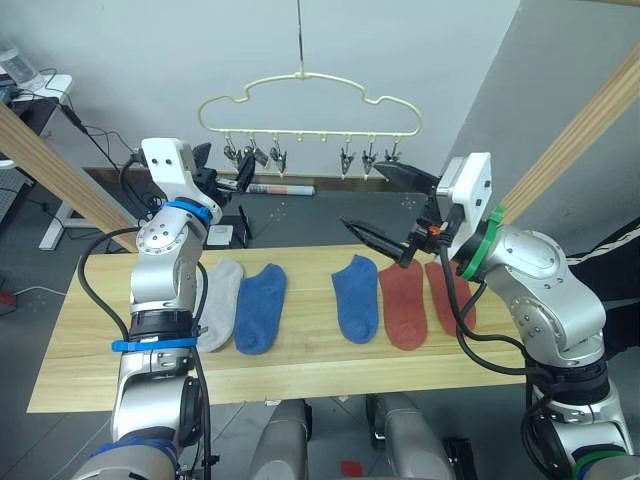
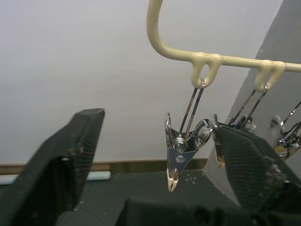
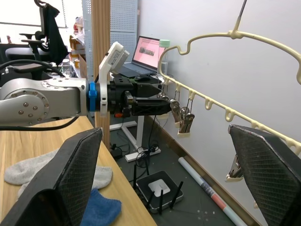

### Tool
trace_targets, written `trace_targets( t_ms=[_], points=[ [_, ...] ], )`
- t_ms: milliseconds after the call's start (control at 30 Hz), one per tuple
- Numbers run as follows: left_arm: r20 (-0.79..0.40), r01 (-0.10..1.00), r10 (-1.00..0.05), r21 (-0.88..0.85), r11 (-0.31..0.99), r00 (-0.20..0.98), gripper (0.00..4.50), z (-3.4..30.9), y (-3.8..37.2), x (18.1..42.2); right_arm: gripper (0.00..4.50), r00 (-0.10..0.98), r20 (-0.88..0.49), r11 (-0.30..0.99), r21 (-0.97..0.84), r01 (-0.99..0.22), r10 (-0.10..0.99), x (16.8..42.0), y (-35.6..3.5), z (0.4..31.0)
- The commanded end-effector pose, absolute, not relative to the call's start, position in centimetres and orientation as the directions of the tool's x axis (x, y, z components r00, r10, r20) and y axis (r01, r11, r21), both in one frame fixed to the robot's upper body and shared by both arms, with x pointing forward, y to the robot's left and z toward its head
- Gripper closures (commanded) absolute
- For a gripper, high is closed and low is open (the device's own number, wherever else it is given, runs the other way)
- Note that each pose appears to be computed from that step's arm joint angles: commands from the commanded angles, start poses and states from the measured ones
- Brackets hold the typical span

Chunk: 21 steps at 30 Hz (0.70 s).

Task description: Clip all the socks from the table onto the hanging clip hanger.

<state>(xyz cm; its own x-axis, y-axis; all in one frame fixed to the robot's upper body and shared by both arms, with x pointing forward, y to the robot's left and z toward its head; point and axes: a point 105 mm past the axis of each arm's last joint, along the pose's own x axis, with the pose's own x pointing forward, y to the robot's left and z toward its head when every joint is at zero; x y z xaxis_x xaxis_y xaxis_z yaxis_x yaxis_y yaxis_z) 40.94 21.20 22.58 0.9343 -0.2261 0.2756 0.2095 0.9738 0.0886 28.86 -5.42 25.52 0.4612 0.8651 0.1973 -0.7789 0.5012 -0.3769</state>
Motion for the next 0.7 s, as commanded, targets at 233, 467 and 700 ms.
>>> trace_targets(
  t_ms=[233, 467, 700],
  points=[
    [0.335, 0.205, -0.236, 0.126, 0.971, 0.912, 1.12, 24.3, 21.1, 39.9, 0.0, 0.454, 0.229, 0.509, -0.391, -0.767, 0.861, 28.5, -5.5, 26.2],
    [0.335, 0.19, -0.225, 0.133, 0.973, 0.915, 1.12, 24.4, 21.6, 39.2, 0.0, 0.466, 0.229, 0.519, -0.382, -0.765, 0.855, 28.6, -5.6, 26.1],
    [0.305, 0.291, -0.313, 0.116, 0.95, 0.9, 1.12, 24.2, 20.4, 37.2, 0.0, 0.479, 0.218, 0.526, -0.374, -0.764, 0.85, 28.7, -5.7, 25.8]
  ],
)
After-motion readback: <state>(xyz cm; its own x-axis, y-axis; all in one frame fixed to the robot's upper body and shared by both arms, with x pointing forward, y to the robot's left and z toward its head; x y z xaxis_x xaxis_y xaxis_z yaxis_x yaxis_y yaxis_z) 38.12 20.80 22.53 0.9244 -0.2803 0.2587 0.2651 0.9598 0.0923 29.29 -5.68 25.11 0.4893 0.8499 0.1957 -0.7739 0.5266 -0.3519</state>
